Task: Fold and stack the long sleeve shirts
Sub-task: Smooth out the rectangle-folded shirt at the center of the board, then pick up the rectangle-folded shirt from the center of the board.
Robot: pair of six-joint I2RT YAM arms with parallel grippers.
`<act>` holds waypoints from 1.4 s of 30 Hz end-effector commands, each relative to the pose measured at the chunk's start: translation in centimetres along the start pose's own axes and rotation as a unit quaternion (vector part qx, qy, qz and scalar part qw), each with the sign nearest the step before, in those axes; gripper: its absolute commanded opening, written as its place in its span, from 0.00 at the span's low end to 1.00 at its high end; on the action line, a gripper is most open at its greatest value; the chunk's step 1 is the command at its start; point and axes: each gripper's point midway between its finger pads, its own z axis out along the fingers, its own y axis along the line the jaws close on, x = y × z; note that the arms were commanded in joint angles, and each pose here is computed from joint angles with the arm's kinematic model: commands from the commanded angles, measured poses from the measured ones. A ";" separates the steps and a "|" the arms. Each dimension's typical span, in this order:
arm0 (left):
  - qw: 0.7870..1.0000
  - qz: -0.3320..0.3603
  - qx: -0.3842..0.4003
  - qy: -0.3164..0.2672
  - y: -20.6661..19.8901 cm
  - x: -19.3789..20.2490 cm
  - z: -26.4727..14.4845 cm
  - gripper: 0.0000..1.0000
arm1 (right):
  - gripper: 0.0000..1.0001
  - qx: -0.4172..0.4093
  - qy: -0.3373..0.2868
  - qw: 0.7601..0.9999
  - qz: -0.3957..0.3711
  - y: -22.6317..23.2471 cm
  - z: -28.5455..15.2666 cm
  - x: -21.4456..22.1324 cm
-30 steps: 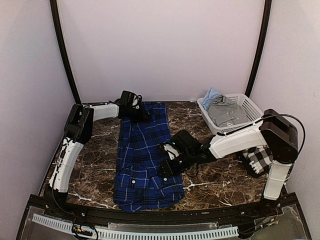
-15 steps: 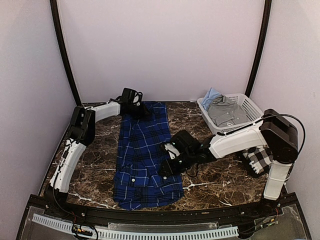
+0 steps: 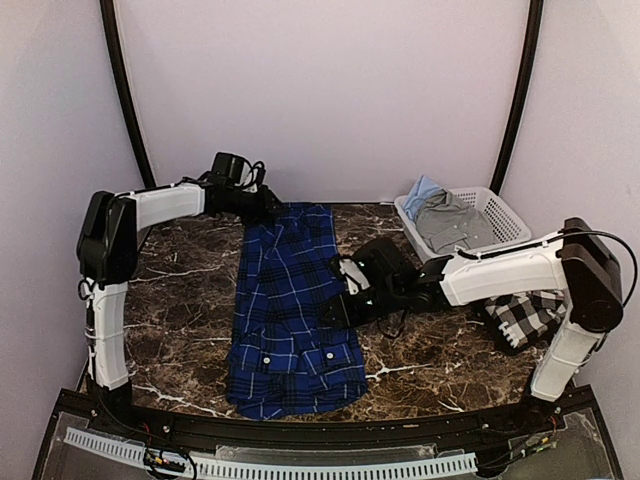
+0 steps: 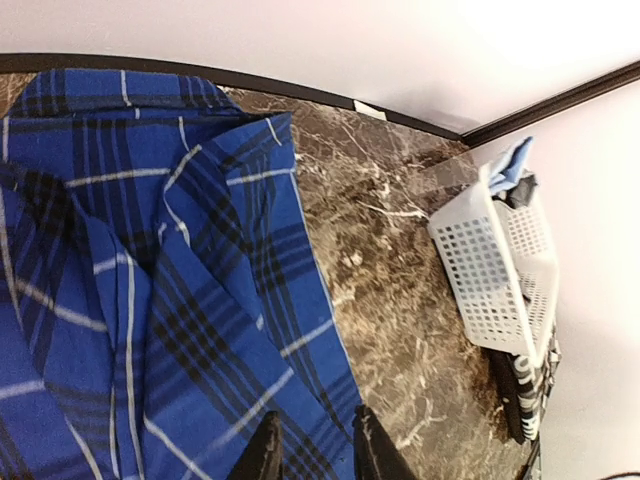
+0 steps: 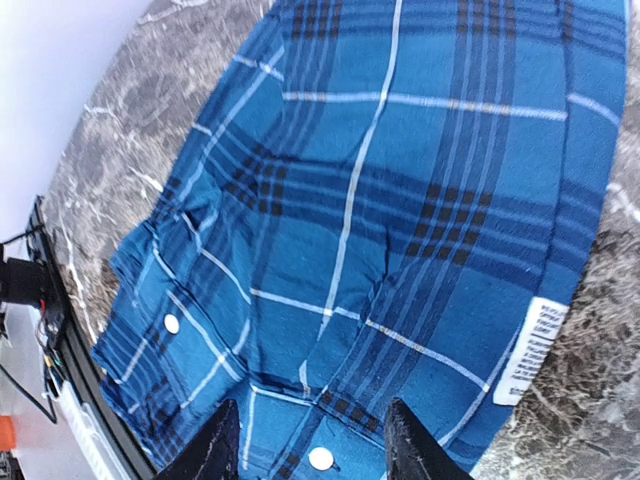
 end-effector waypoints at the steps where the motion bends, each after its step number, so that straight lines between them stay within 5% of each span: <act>1: 0.999 -0.035 0.039 -0.008 -1.0 3.3 -3.9 0.23 | 0.47 -0.002 -0.052 0.999 0.006 -0.1 -2.1 -2.2; 14: 0.990 -0.134 -0.020 0.046 6.4 14.3 -3.8 0.19 | 0.47 0.015 -0.118 0.993 0.018 -1.0 -6.6 -4.0; 23: 0.991 -0.114 -0.048 0.045 7.0 14.0 -4.3 0.19 | 0.51 0.049 -0.185 0.981 0.030 -2.4 -11.2 -5.0; 28: 0.994 -0.098 -0.045 0.034 5.2 13.2 -6.9 0.19 | 0.70 0.086 -0.236 0.967 0.042 -3.9 -14.5 -5.9; 31: 0.994 -0.092 -0.045 0.031 4.4 13.6 -8.7 0.20 | 0.96 0.105 -0.270 0.956 0.050 -4.6 -16.7 -6.2; 42: 0.984 -0.111 -0.120 0.070 4.9 21.2 -15.6 0.22 | 0.99 0.136 -0.257 0.955 0.064 -6.5 -16.8 -4.3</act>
